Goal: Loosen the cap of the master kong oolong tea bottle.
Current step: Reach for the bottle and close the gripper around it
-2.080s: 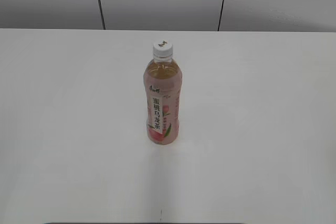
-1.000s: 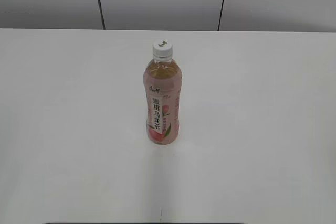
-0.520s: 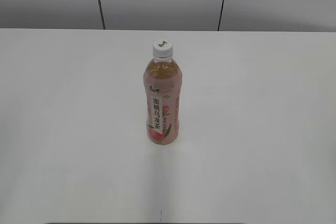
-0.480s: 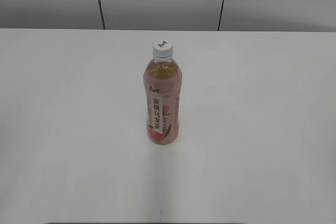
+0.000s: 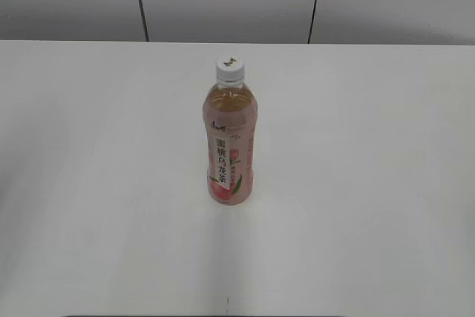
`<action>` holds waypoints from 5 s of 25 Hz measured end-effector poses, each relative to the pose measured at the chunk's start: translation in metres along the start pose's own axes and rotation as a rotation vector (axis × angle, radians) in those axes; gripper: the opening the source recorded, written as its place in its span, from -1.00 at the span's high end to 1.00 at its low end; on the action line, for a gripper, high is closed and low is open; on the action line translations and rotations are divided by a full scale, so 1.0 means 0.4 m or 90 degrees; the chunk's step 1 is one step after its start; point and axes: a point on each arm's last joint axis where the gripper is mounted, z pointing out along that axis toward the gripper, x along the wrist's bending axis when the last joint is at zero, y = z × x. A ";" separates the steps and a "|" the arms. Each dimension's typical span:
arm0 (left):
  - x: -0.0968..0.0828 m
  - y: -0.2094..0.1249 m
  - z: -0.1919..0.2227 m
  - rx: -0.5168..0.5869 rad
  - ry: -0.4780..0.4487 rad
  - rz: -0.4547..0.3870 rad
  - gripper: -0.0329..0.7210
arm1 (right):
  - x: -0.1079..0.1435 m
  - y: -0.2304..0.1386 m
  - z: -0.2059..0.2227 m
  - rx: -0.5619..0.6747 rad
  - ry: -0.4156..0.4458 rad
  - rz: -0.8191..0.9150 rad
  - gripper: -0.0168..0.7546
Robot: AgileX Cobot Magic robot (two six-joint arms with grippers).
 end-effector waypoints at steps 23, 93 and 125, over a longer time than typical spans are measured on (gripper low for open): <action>-0.086 -0.197 0.312 -0.004 -0.071 0.118 0.09 | 0.000 0.001 0.000 -0.002 0.000 0.000 -0.35; -0.393 -0.347 0.642 -0.107 -0.528 0.115 -0.59 | 0.000 0.001 0.000 -0.002 0.000 0.000 -0.35; -0.397 -0.348 0.639 -0.107 -0.539 0.121 -0.11 | 0.000 0.001 0.000 -0.002 0.000 0.000 -0.35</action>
